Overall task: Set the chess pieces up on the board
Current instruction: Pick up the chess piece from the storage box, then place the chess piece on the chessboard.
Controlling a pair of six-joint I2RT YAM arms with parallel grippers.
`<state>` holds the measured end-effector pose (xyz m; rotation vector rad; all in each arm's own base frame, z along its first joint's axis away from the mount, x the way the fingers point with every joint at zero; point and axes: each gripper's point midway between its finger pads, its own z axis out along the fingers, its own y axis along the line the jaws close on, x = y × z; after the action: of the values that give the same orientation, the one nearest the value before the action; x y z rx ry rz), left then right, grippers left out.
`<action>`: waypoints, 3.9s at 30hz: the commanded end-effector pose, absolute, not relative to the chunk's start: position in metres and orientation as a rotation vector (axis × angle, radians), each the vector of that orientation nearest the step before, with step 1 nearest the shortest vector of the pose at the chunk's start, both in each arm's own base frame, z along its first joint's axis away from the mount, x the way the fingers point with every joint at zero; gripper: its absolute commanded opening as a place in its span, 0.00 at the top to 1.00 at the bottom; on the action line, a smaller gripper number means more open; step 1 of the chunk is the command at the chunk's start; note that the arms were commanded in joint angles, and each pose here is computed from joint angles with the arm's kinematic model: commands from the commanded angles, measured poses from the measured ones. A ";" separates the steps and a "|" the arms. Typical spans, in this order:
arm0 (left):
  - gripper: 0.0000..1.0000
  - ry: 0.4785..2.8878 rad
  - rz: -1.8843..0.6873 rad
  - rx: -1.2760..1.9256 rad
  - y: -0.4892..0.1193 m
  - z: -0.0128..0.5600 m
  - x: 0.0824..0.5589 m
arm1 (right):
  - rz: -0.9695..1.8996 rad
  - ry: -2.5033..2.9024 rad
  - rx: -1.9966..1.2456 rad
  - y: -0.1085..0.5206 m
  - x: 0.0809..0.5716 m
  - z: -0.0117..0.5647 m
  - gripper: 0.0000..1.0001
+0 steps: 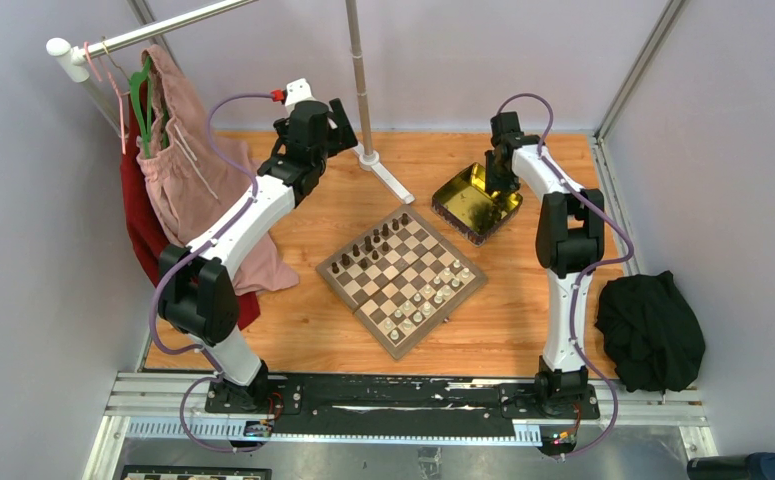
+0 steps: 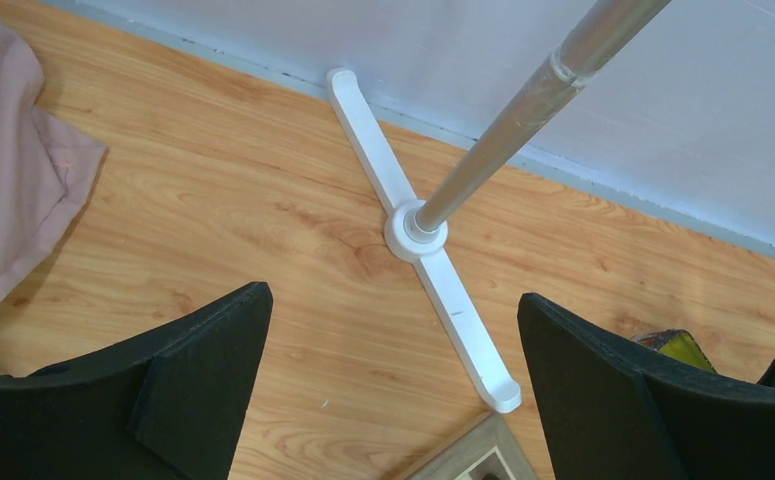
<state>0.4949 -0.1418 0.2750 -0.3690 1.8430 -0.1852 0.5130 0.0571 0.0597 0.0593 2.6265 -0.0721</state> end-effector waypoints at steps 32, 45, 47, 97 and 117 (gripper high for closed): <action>0.00 1.825 -0.207 -0.371 -0.142 0.281 0.499 | -0.054 2.684 0.116 0.050 0.498 0.045 0.68; 0.00 1.824 -0.209 -0.373 -0.141 0.281 0.496 | -0.050 2.676 0.113 0.048 0.501 0.050 1.00; 0.00 1.823 -0.208 -0.373 -0.140 0.282 0.495 | -0.040 2.669 0.110 0.049 0.503 0.053 1.00; 0.00 1.823 -0.211 -0.432 -0.104 0.279 0.410 | 0.067 2.463 -0.276 0.151 0.479 0.163 1.00; 0.00 1.811 -0.230 -0.456 -0.091 0.276 0.377 | 0.082 2.463 -0.697 0.260 0.392 0.134 1.00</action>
<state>0.3826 -0.0970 0.2790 -0.4369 1.8120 -0.2411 0.4061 0.2572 0.1288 -0.6431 2.4752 0.1135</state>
